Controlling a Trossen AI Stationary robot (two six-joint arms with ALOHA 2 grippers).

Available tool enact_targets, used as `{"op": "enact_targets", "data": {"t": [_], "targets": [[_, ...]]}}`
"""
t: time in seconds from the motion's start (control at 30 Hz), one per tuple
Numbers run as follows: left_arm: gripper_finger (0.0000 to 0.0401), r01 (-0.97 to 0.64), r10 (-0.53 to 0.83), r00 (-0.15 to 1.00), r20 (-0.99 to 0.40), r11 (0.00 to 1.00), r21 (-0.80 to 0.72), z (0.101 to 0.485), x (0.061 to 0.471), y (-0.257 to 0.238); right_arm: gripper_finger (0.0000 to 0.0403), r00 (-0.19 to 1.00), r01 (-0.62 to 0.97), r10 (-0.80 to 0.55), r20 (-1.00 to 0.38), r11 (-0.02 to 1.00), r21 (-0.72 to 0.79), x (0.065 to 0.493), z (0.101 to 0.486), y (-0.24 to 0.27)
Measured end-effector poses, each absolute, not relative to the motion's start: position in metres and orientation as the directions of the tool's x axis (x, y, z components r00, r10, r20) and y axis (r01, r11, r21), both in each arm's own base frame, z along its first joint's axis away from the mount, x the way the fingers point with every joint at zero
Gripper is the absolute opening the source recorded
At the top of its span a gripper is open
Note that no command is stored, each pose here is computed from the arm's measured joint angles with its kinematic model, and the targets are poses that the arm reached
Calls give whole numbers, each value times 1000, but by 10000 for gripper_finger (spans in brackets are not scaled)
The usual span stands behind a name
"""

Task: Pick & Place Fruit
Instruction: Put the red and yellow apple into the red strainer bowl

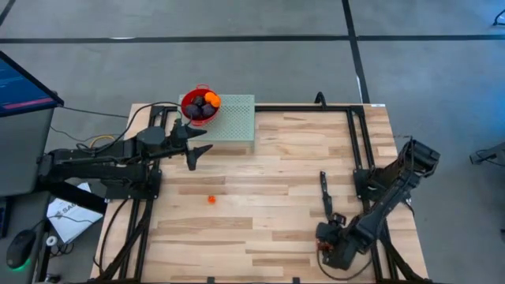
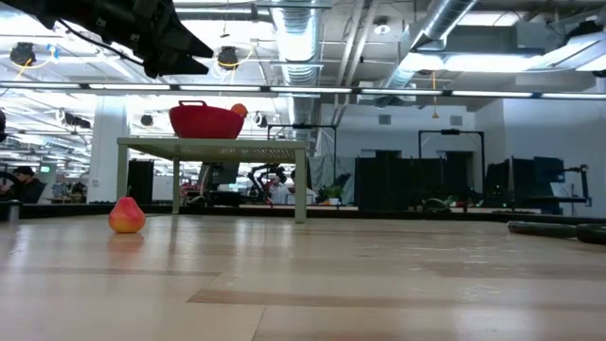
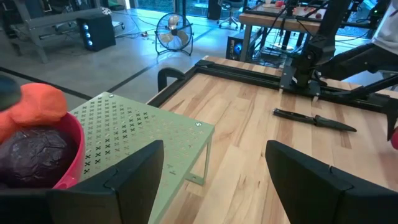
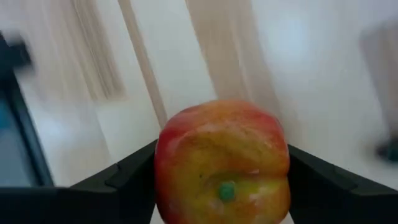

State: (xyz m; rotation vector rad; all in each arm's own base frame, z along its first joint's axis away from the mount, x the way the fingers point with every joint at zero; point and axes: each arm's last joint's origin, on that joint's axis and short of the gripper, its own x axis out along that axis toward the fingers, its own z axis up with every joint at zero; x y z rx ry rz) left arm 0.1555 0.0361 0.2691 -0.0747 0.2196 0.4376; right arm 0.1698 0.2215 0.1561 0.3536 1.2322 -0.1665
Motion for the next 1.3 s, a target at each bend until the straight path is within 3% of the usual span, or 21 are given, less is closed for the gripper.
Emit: {"op": "enact_targets", "data": {"t": [0.17, 0.27, 0.53, 0.77, 0.97, 1.3], "targets": [[278, -428, 412, 883, -226, 904, -25, 269, 155, 36, 266, 413, 260, 66, -908, 947, 187, 213, 183, 198], [278, -396, 380, 898, -220, 917, -34, 270, 157, 35, 266, 490, 221, -17, -872, 969, 106, 243, 193, 167], [278, -47, 69, 973, -219, 993, 104, 262, 186, 4, 266, 667, 34, -51, -744, 999, -38, 309, 208, 78], [278, 72, -34, 974, -222, 984, 165, 244, 218, -32, 266, 798, 14, -85, -596, 992, -122, 330, 226, 29], [278, 35, -9, 989, -148, 984, 177, 236, 240, -31, 266, 829, -56, -10, -559, 993, -102, 334, 230, 19], [324, 89, -22, 990, -138, 862, 500, 244, 268, -34, 265, 824, -150, 109, -557, 988, -29, 335, 230, 10]]}}
